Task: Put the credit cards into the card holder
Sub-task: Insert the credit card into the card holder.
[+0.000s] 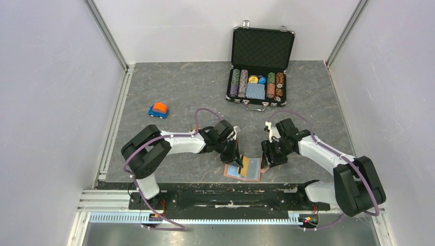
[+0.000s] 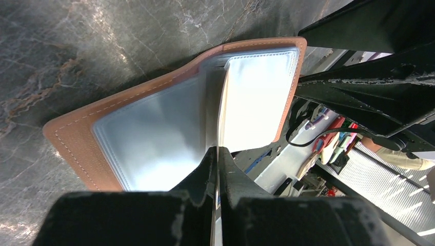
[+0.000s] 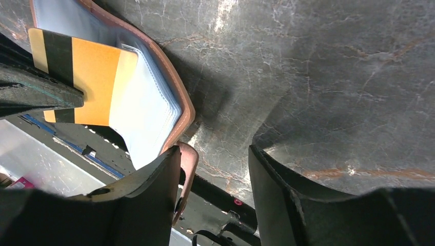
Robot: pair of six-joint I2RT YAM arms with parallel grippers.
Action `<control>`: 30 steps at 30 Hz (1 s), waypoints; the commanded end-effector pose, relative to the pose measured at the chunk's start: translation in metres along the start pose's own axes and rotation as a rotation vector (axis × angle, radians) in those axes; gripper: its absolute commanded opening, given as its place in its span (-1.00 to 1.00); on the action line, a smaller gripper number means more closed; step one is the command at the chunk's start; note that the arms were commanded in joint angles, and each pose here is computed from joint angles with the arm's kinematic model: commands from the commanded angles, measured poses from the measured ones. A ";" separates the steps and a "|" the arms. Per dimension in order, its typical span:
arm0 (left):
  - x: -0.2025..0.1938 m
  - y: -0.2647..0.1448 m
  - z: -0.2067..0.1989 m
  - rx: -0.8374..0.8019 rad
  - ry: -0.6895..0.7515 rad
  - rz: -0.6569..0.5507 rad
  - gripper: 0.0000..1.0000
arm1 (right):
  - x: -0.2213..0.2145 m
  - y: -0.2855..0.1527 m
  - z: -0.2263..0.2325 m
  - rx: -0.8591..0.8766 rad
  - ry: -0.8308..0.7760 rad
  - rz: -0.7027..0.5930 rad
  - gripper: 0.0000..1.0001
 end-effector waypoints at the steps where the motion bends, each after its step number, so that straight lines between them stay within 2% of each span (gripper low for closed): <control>1: 0.002 0.005 0.000 0.007 0.045 -0.013 -0.86 | 0.012 -0.004 0.001 0.001 -0.035 -0.059 0.08; 5: 0.002 0.007 0.001 0.007 0.040 -0.006 -0.86 | 0.007 -0.002 0.000 -0.006 -0.025 -0.048 -0.01; 8: 0.002 0.008 0.002 0.014 0.039 -0.007 -0.88 | 0.005 -0.004 -0.004 -0.048 -0.010 -0.045 -0.20; 11: 0.003 0.008 0.004 0.033 0.038 -0.007 -0.91 | 0.004 -0.005 -0.003 -0.043 -0.020 -0.053 -0.21; 15: 0.002 0.010 0.006 0.044 0.039 0.002 -0.92 | 0.010 -0.013 -0.001 -0.038 -0.043 -0.086 -0.04; 20: 0.001 0.012 0.003 0.041 0.047 0.006 -0.88 | 0.019 -0.020 0.005 0.003 -0.064 -0.141 0.29; 23: 0.002 0.013 0.001 0.036 0.052 0.011 -0.87 | 0.016 -0.014 0.006 0.038 -0.056 -0.131 0.32; 26: 0.002 0.013 0.000 0.045 0.057 0.015 -0.84 | 0.006 -0.003 0.004 0.059 -0.025 -0.100 0.22; 30: 0.001 0.012 0.000 0.089 0.076 0.019 -0.62 | -0.008 0.011 -0.003 0.054 0.013 -0.052 -0.01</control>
Point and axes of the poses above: each gripper's point midway between its finger pads, its own y axis out along the fingers, its own z axis along the line the jaws close on, x = y × z, the point moved 7 cm from there along -y, back along the fingers, and after that the axes turned 8 degrees about -y, right-handed, at the moved point
